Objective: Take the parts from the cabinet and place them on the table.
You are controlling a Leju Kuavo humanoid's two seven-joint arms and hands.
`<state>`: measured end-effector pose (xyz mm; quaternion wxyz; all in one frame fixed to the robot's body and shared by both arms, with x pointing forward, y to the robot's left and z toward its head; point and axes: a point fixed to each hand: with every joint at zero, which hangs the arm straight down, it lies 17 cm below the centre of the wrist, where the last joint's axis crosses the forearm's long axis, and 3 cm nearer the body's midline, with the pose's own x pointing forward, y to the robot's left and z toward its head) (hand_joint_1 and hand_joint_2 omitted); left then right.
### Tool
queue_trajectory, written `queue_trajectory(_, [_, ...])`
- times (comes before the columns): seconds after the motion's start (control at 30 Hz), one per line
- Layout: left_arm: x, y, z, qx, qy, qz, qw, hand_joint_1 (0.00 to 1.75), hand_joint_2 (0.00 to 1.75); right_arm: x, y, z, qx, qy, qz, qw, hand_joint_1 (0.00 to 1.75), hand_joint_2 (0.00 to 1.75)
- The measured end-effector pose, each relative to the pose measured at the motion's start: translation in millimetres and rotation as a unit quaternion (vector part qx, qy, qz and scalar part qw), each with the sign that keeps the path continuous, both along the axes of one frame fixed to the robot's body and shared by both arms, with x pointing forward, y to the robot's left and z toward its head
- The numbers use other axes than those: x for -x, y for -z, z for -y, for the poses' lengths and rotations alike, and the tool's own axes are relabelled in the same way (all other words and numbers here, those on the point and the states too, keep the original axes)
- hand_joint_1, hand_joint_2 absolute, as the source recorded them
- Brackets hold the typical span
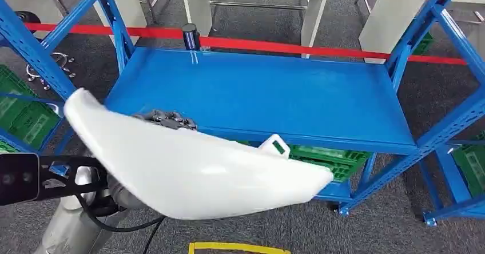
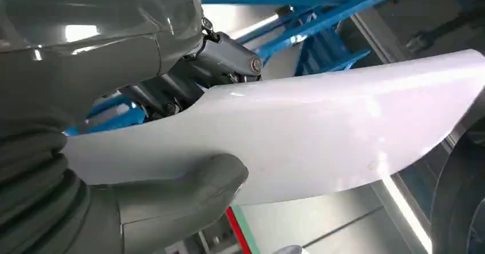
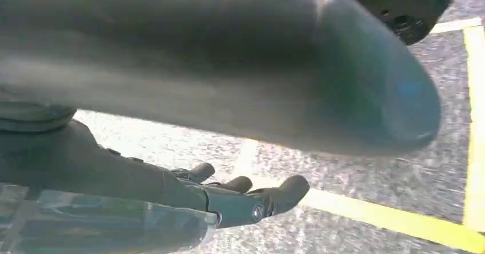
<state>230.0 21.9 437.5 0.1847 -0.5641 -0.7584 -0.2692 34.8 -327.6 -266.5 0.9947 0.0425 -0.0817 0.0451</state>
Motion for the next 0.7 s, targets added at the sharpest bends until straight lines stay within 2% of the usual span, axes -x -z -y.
queue_trajectory(0.27, [8,0,6,-0.005,0.017,0.008,1.0,1.64,1.75,0,1,-1,0.019,-0.013,-0.01,1.0,0.0,0.0])
queue_trajectory(0.5, [10,1,9,-0.006,0.027,0.006,1.0,1.64,1.75,25,-4,-10,0.006,-0.057,-0.05,0.997,0.0,0.0])
queue_trajectory(0.7, [11,1,11,-0.009,0.031,0.008,0.999,1.64,1.75,26,-6,-8,0.02,-0.06,-0.049,0.997,0.0,0.0])
